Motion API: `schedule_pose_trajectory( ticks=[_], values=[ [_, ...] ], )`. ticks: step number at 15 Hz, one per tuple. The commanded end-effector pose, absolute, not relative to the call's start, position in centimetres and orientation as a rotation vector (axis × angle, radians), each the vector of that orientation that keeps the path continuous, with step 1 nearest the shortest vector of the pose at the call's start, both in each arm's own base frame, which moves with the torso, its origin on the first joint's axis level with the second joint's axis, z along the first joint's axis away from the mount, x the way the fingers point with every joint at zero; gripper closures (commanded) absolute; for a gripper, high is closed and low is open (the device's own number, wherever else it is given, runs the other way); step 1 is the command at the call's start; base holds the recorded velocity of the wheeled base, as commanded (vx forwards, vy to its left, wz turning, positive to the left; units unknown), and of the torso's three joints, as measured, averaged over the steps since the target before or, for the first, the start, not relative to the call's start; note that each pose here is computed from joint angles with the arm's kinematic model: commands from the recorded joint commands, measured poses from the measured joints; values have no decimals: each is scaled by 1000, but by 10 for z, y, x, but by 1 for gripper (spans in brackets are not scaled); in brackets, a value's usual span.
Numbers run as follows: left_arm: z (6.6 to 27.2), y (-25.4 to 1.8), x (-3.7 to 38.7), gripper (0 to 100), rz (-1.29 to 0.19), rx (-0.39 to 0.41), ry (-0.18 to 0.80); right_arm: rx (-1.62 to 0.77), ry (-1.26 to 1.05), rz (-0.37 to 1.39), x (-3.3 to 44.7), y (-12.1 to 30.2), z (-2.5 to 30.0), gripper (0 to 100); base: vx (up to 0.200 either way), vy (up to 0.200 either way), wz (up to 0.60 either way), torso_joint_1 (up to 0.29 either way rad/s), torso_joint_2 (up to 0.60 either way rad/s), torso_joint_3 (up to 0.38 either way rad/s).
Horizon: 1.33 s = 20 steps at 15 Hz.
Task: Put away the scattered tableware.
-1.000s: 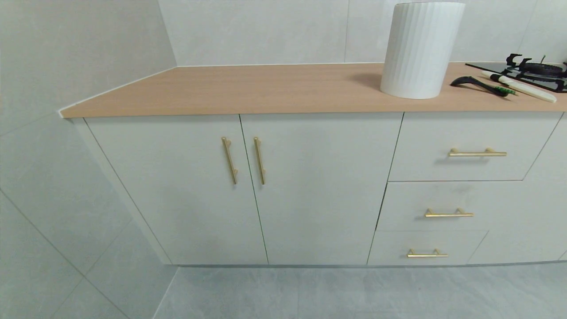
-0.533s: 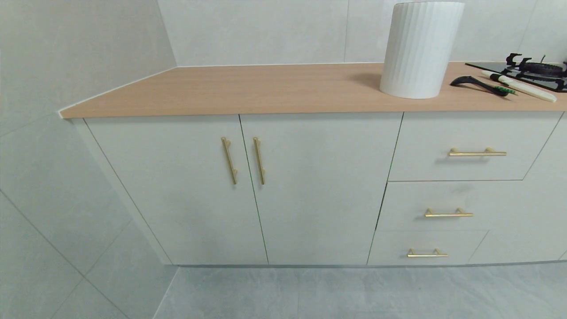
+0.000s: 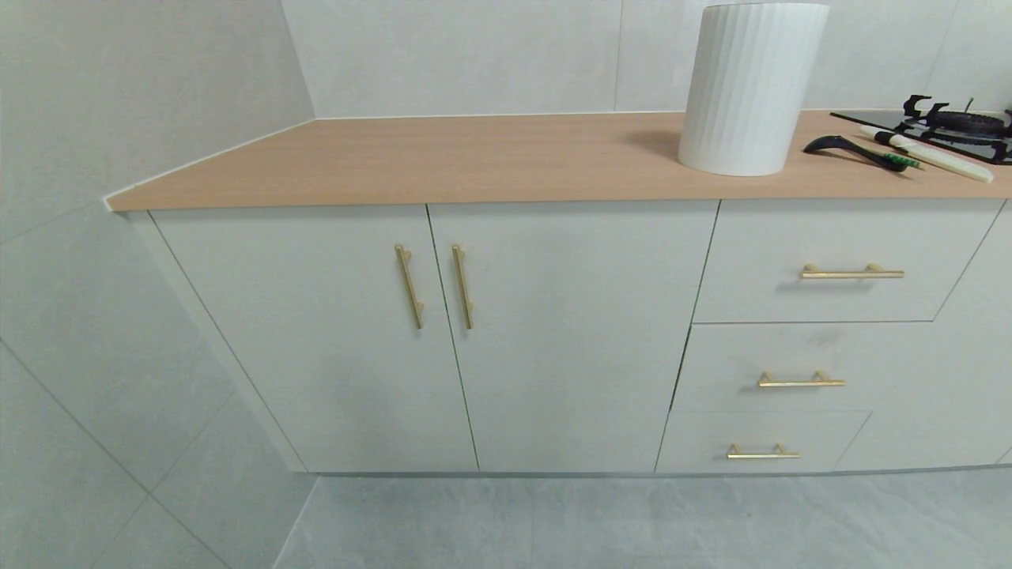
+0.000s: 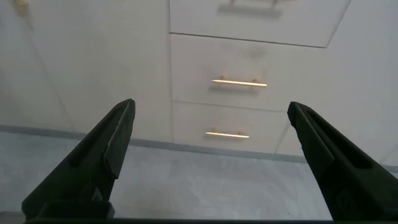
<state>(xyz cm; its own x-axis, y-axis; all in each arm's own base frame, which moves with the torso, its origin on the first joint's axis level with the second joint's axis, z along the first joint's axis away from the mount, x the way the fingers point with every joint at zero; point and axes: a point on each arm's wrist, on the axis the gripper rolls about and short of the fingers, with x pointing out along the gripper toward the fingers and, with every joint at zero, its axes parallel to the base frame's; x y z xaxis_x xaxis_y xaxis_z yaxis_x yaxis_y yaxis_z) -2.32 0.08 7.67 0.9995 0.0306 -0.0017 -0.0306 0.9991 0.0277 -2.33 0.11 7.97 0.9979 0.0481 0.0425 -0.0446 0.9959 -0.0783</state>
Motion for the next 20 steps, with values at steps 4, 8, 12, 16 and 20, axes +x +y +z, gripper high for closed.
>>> schedule_pose_trajectory(
  ticks=[4,8,12,16,20],
  values=[
    [76,1,-23,0,28,25,5,35,-3,-100,-23,-2,76,0,0,0,0,0,0,0],
    [75,1,-23,0,29,15,5,23,-4,-49,-23,-1,76,0,0,0,0,0,0,0],
    [76,1,-23,0,29,5,3,25,-5,-47,-23,-1,76,0,0,0,0,0,0,0],
    [75,1,-23,0,29,8,5,25,-5,-47,-23,-1,76,0,0,-100,0,0,2,1],
    [75,1,-23,0,28,23,5,25,-5,-46,-23,-1,76,0,0,-200,0,-2,2,1]
  ],
)
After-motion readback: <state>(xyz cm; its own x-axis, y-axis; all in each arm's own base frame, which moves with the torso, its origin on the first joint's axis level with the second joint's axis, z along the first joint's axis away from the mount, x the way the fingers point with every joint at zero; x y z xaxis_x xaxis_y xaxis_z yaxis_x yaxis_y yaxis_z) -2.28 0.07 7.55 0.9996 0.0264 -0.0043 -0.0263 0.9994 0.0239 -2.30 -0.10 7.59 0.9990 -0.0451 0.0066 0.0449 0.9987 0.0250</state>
